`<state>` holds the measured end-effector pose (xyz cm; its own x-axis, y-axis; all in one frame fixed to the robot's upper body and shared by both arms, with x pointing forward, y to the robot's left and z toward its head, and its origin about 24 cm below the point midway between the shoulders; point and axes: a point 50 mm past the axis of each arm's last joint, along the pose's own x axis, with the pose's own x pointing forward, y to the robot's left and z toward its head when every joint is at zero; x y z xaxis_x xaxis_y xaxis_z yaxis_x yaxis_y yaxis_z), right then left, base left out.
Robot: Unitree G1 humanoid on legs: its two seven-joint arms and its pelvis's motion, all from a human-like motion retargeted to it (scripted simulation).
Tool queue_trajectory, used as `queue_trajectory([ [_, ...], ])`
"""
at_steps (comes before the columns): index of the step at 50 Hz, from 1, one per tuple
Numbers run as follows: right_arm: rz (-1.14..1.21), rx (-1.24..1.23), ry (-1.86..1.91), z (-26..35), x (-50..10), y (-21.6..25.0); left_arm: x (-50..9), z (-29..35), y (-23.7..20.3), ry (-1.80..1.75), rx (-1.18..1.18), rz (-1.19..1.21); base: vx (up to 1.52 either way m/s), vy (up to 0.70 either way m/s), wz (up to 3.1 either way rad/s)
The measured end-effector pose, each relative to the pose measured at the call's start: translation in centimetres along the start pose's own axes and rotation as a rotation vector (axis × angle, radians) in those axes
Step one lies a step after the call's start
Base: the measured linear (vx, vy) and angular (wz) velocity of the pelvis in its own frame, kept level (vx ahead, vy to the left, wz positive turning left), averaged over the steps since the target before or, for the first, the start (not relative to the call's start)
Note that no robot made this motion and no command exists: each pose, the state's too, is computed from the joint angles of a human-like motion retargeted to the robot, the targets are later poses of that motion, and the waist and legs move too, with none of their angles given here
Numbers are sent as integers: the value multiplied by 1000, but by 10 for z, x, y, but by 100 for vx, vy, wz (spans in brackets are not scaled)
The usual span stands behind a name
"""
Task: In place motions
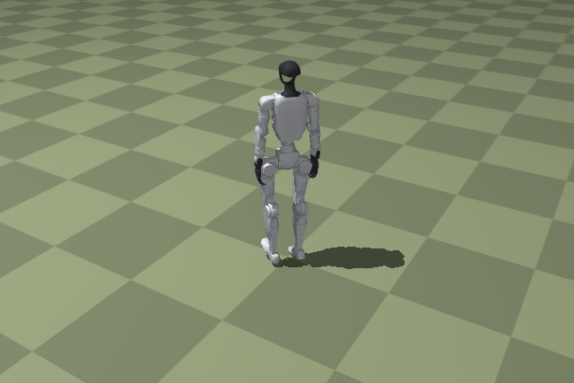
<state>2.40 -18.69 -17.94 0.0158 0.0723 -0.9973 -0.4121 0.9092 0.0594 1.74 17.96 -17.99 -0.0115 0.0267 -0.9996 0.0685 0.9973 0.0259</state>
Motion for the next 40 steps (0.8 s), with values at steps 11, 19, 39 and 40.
queue_trajectory([
  [11,2,2,-5,-1,0,0,0,0,0,-1,-17,-6,0,0,0],
  [19,-1,22,19,-12,-1,1,0,0,-1,-5,-14,-12,-1,0,-1],
  [39,-65,36,-93,41,-3,-15,-2,-53,13,106,-72,51,-11,-3,-2],
  [40,-69,25,-139,57,-5,-17,-3,-53,15,105,-75,59,-36,-6,48],
])
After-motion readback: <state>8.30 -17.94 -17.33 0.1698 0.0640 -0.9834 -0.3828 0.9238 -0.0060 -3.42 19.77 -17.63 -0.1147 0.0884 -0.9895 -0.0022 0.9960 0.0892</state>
